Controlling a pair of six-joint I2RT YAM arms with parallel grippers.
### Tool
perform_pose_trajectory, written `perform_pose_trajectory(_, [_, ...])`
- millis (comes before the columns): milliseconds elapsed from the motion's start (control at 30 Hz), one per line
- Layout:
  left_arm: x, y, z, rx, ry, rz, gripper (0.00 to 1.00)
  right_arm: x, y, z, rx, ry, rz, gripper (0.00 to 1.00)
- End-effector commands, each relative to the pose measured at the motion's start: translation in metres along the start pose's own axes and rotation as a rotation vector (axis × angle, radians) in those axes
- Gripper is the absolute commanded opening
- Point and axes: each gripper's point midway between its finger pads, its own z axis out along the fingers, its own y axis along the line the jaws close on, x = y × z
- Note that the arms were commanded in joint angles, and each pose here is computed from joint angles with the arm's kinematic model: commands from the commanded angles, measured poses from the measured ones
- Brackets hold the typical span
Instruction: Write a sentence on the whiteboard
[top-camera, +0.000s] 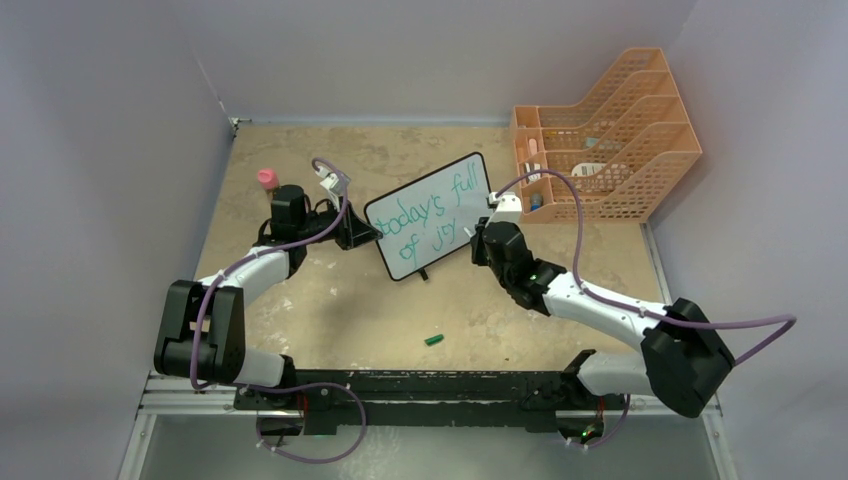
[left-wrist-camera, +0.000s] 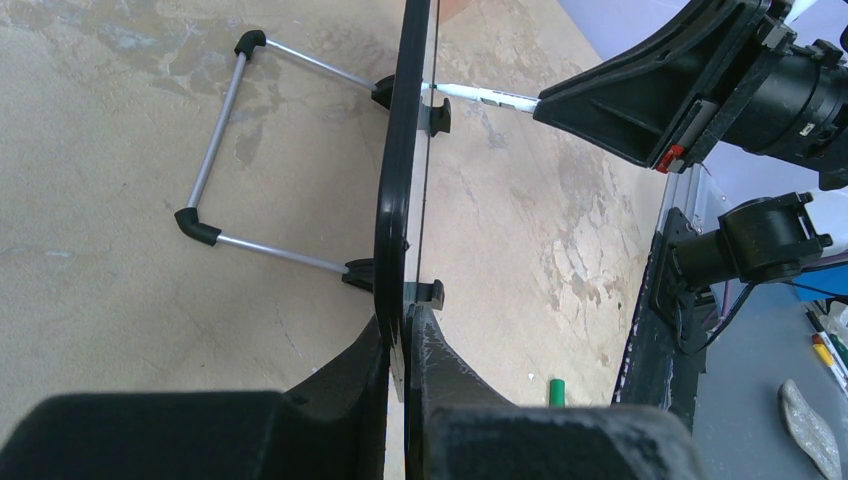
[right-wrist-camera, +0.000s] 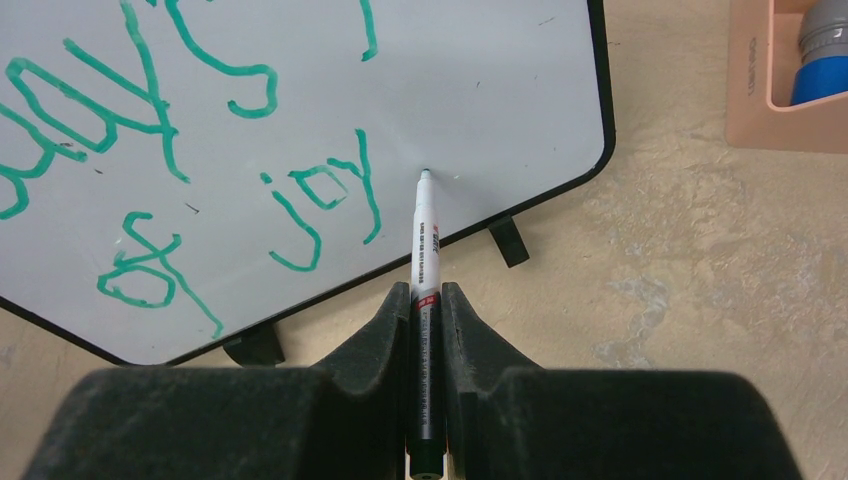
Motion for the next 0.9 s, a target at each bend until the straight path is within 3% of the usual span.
perform_pose_trajectory(0, [-0.023,-0.011,0.0,0.033,-0.045,0.09,0.0,-0.02,0.009,0.003,-0.026,-0.062,0.025,0.0])
perform_pose_trajectory(533, [-0.023,-0.012,0.0,0.041,-0.045,0.092,0.0,-0.023,0.011,0.003,-0.036,-0.068,0.014,0.0])
perform_pose_trajectory(867, [-0.025,-0.011,-0.001,0.024,-0.052,0.087,0.04,-0.053,-0.002,-0.037,-0.025,-0.131,0.026,0.0])
